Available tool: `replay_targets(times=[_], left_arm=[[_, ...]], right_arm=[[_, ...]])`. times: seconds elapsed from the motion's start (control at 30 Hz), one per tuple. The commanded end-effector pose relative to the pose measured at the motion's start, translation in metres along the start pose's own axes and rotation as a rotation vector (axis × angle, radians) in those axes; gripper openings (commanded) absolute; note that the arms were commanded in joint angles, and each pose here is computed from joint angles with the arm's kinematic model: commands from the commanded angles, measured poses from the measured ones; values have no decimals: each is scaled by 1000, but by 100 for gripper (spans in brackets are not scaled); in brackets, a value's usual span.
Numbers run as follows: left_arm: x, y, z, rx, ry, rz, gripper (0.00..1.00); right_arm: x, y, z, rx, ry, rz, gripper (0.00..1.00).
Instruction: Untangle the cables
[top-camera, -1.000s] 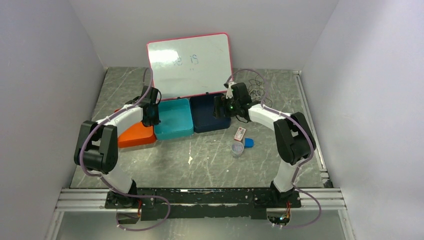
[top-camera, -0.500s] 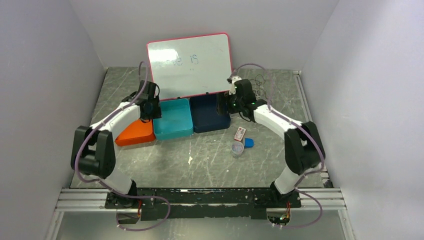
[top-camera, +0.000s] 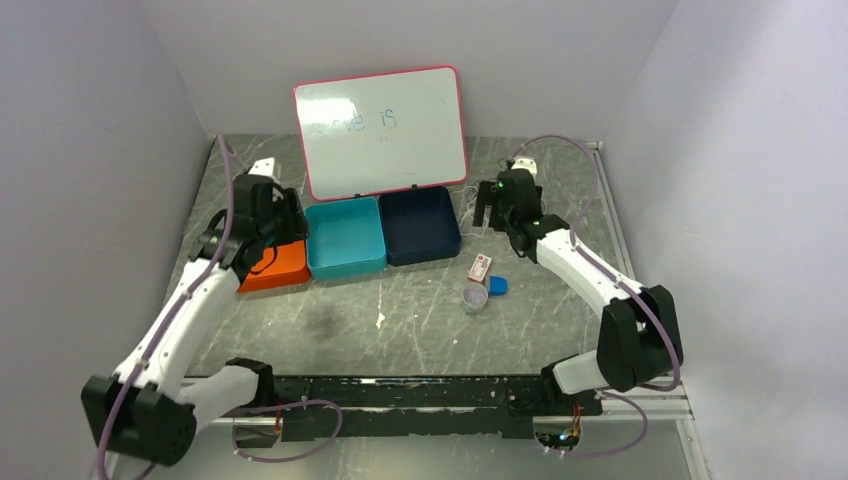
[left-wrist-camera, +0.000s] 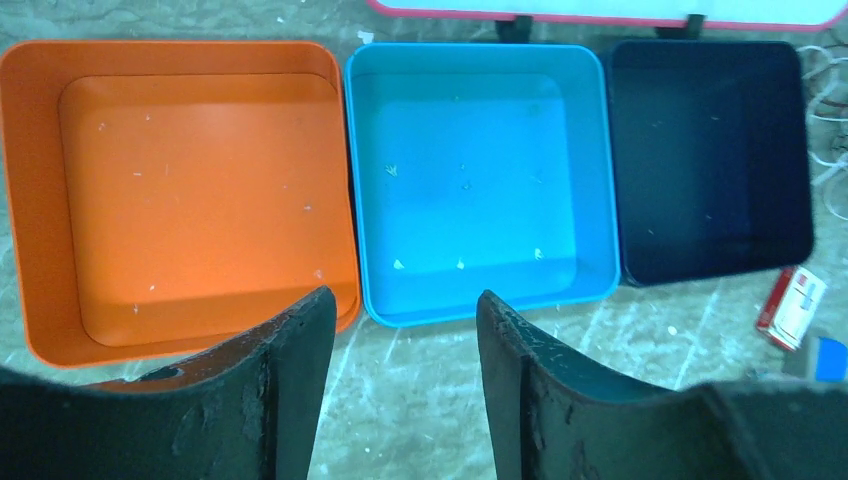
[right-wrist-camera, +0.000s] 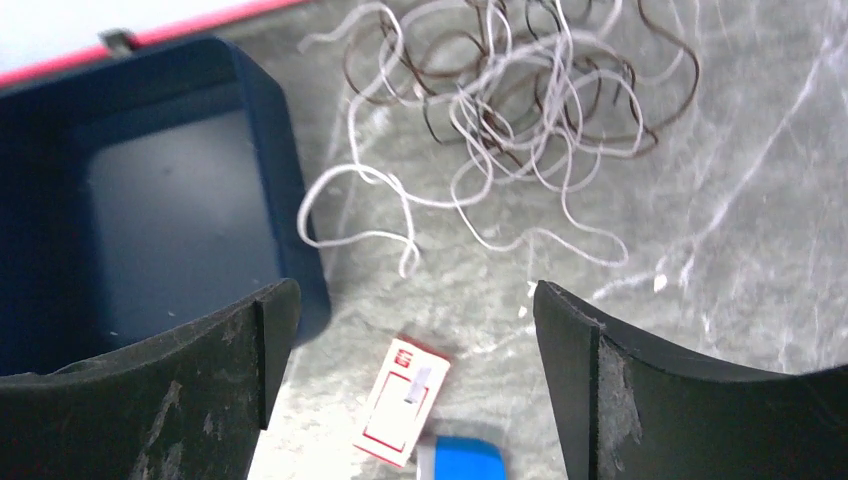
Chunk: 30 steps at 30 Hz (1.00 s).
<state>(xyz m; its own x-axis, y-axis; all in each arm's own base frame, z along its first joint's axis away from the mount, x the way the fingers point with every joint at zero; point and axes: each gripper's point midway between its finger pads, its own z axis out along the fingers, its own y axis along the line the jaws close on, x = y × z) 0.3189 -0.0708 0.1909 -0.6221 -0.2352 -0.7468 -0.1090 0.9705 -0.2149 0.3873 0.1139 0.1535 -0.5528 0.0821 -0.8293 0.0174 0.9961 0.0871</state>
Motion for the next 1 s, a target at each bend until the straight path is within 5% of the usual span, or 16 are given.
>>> replay_targets(times=[0.0, 0.1, 0.7, 0.97], left_arm=[[4, -10, -26, 103, -47, -16, 60], [3, -5, -37, 100, -90, -18, 63], [7, -6, -55, 161, -163, -5, 68], [-1, -11, -57, 186, -189, -13, 68]], right_arm=[[36, -17, 4, 47, 120, 14, 88], [44, -13, 9, 12, 136, 22, 77], [66, -4, 63, -23, 147, 81, 47], [61, -4, 74, -25, 108, 55, 26]])
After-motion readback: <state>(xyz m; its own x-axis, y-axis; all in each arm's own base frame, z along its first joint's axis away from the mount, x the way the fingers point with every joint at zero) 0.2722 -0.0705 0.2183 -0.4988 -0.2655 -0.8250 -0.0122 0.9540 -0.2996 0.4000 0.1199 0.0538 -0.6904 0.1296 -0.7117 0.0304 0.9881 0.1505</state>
